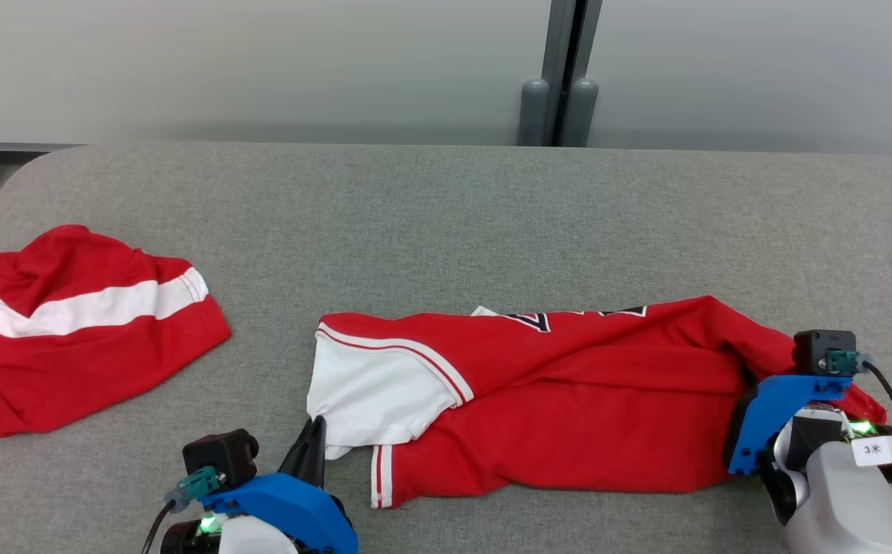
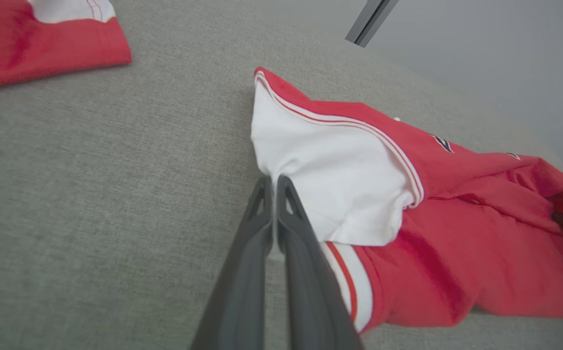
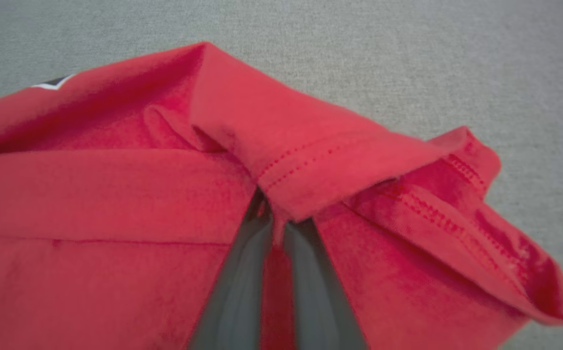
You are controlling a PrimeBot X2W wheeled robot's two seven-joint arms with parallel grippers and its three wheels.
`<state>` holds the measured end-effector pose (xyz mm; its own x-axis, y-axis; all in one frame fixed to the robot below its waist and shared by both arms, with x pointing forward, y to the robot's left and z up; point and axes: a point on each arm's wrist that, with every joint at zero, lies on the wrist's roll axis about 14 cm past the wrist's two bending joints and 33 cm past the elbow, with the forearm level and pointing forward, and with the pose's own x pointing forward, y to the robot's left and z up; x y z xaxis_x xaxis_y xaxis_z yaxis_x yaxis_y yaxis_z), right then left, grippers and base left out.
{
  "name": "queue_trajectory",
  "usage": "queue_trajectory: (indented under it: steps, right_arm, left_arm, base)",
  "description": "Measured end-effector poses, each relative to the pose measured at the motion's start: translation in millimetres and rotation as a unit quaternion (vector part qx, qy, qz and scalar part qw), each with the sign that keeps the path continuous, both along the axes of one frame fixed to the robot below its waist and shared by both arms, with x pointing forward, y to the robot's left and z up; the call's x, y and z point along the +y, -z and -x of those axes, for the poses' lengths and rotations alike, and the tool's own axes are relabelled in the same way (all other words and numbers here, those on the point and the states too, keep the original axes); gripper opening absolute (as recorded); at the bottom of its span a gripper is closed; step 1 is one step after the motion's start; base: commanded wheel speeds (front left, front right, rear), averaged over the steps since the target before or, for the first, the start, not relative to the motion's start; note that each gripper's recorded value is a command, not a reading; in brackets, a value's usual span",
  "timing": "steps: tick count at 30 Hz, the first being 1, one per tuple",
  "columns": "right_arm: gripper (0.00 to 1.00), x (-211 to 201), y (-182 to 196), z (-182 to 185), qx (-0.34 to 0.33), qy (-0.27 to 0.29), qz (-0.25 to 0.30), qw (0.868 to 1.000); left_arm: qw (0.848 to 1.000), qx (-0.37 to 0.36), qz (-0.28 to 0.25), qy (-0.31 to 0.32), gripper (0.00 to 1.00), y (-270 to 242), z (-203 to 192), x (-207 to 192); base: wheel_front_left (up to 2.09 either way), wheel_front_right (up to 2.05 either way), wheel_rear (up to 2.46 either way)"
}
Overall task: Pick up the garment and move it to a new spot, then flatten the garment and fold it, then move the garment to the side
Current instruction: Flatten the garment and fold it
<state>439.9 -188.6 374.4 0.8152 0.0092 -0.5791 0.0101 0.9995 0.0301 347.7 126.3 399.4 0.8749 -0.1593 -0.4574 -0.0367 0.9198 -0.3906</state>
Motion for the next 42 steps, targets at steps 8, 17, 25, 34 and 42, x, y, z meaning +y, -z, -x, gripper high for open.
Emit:
queue_trajectory:
  steps: [8,17,25,34,42]
  right_arm:
    - [0.00,11,-31,-4,-0.092,0.002,-0.037,0.995]
    - [0.00,-20,-143,7,-0.258,0.029,-0.046,0.965]
    - [0.00,-38,-199,35,-0.302,0.041,-0.039,0.952]
    - [0.00,-7,-221,-30,-0.291,-0.010,-0.048,0.956]
    - [0.00,-12,-261,-130,-0.343,-0.024,-0.010,0.939]
  left_arm:
    - [0.996,-0.073,0.029,-0.041,0.00,-36,-9,13]
    - [0.961,-0.243,0.112,-0.067,0.00,-139,-36,25]
    - [0.935,-0.323,0.146,-0.011,0.00,-210,-49,8]
    - [0.940,-0.298,0.150,0.078,0.00,-222,-124,-22]
    - [0.933,-0.335,0.108,0.075,0.00,-248,-221,-17]
  base:
    - [0.00,0.00,0.00]
    - [0.00,0.00,0.00]
    - [0.00,0.00,0.00]
    - [0.00,0.00,0.00]
    - [0.00,0.00,0.00]
